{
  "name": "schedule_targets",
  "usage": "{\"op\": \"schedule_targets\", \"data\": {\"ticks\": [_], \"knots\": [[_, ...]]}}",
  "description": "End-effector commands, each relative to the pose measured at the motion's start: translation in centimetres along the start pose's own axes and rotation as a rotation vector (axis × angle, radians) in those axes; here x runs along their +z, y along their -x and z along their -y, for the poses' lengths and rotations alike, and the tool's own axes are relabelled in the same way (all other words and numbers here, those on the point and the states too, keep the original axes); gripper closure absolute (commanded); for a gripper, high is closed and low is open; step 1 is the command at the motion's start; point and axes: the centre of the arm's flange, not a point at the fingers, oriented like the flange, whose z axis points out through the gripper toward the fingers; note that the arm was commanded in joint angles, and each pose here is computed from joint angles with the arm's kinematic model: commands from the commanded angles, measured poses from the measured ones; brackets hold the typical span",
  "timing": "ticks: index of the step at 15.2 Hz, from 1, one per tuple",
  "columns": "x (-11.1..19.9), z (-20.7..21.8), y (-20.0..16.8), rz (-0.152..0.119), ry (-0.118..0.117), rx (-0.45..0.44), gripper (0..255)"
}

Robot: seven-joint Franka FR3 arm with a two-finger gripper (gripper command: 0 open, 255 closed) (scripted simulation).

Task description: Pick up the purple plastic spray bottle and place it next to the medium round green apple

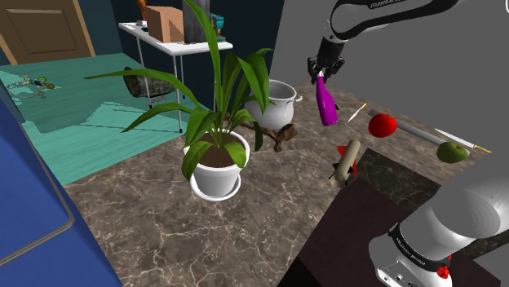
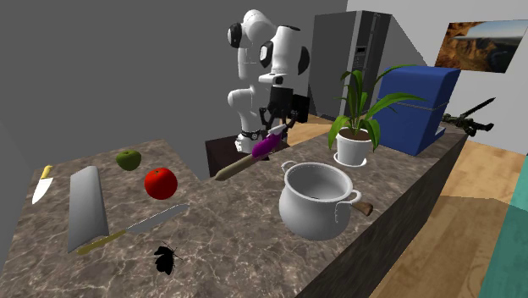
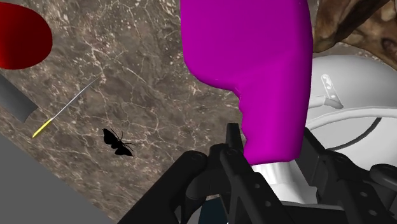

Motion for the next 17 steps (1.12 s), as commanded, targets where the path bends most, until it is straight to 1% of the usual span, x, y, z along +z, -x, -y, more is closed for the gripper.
{"op": "schedule_targets", "data": {"ticks": [1, 17], "knots": [[-1.0, -0.2, -0.1, 0.000, 0.000, 0.000, 255], [-9.3, -1.2, -1.8, 0.000, 0.000, 0.000, 255]]}}
